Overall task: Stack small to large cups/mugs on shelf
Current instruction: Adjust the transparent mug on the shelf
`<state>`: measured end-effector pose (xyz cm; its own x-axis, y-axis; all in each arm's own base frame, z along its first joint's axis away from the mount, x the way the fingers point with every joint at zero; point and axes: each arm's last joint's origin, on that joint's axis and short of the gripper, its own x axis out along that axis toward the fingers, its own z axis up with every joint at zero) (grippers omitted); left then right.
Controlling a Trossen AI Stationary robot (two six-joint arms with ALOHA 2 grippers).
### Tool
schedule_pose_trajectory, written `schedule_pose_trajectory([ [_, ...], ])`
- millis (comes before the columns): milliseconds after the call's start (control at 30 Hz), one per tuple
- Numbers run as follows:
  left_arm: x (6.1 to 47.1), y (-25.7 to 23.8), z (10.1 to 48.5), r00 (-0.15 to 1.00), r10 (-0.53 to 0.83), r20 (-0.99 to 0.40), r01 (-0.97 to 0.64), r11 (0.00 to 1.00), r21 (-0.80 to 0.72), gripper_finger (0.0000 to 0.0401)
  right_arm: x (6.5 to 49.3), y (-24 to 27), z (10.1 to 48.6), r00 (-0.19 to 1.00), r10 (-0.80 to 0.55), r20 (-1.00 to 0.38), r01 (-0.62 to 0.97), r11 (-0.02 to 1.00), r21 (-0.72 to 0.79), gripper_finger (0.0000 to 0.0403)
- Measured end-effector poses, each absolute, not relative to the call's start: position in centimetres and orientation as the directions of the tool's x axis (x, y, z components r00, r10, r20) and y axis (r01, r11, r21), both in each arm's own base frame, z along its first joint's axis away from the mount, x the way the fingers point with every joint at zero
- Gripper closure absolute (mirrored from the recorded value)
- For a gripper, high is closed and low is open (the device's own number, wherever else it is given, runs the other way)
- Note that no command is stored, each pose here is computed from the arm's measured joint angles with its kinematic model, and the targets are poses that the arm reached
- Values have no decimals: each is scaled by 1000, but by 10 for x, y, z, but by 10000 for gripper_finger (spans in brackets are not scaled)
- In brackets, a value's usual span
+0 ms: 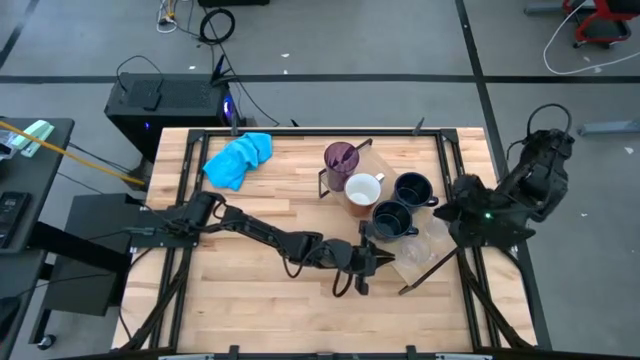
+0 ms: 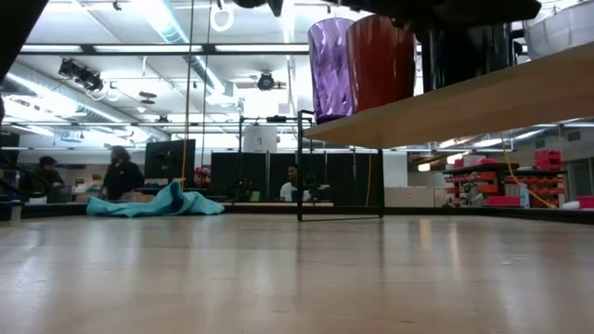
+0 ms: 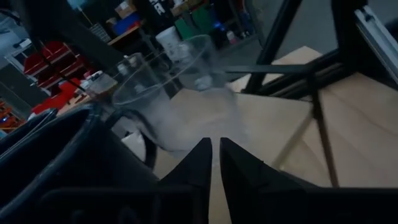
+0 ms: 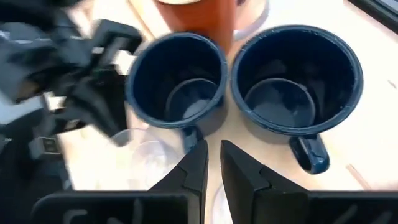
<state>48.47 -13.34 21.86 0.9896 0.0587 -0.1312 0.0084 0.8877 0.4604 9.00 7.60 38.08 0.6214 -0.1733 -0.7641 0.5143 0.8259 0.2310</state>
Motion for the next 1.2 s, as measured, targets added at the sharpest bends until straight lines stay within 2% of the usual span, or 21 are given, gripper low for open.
schedule_pose_trajectory([
  [133,479,-143,218,982,72,-173,23,869,493,369,95,73,376,562,-166,-811,525,828,194,356],
  [267,470,-155,224,971,58,-230,69,859,507,379,98,70,374,521,-146,-841,447,886,123,367],
  [500,455,-174,229,933,-120,-339,276,843,461,392,96,67,375,523,-138,-841,316,948,41,392],
  [667,448,-186,229,917,-154,-367,324,825,463,383,92,64,376,528,-120,-841,264,964,29,395],
  [767,445,-193,228,913,-167,-373,339,819,464,376,89,62,378,536,-108,-837,275,960,52,377],
  [900,442,-197,227,907,-175,-384,354,809,469,380,86,59,379,539,-87,-838,284,955,83,332],
  [1033,441,-196,224,894,-167,-416,366,807,463,390,86,63,377,492,-29,-870,230,968,97,292],
  [1200,441,-196,223,892,-166,-421,368,807,462,388,94,70,372,455,-40,-890,174,984,45,281],
])
